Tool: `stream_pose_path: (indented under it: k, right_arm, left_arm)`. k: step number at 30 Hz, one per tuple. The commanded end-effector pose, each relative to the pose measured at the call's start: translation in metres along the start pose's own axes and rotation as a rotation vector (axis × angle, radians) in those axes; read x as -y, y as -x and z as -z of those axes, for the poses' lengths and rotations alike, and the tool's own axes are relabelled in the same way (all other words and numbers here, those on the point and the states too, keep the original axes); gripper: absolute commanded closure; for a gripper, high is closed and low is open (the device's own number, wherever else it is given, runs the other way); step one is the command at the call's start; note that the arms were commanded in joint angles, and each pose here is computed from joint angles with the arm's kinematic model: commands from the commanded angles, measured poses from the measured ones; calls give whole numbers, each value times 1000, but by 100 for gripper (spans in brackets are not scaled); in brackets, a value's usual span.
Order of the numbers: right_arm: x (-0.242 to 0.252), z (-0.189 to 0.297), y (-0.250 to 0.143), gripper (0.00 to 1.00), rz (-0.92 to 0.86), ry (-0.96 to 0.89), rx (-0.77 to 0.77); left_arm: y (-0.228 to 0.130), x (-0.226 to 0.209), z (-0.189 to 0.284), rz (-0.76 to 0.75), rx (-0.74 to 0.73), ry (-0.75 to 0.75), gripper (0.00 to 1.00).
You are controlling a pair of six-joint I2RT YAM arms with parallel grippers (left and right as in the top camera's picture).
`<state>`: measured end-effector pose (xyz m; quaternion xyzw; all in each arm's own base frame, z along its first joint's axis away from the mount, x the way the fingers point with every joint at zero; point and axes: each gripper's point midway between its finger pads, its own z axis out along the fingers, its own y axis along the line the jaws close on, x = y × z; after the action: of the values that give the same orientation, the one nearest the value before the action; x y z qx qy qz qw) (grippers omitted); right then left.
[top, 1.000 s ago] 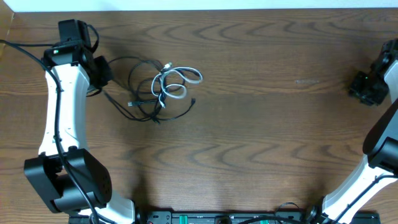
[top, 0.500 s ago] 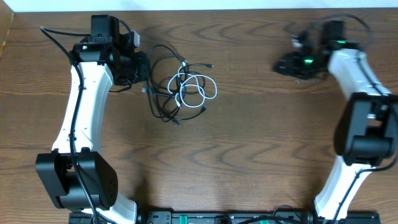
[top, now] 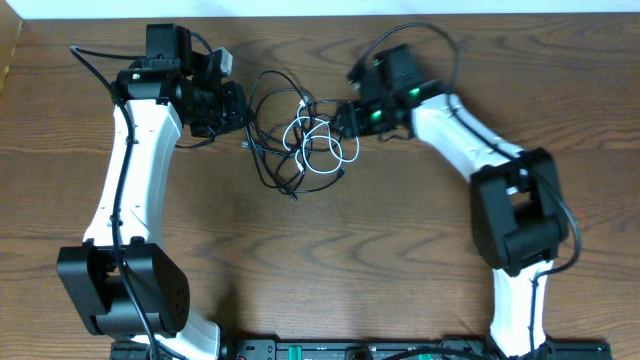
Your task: Untangle cables
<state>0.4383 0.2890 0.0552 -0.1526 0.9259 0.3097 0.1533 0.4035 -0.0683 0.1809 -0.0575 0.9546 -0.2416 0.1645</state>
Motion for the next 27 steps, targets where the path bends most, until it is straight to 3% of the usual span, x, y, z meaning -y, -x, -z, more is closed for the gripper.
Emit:
stream_pose_path:
  k: [1,13,23,25,27]
  right_arm:
    - [8,-19,-12,43,-22,-37,-35]
    - [4,-40,-42,53,-98,-49,-134]
    - [8,-67,-60,79,-238,-106,-164]
    - [8,-67,-60,95,-236,-104,-162]
    - [5,-64,-54,99,-235,-87,-153]
  left_arm:
    - [3,7,4,-21,7,-22,93]
    - [1,6,4,-16,-2,-17,92]
    - [0,6,4,-14,-5,-17,92]
    - [0,6,4,-15,-5,-16,92]
    - [0,6,4,-14,-5,-16,92]
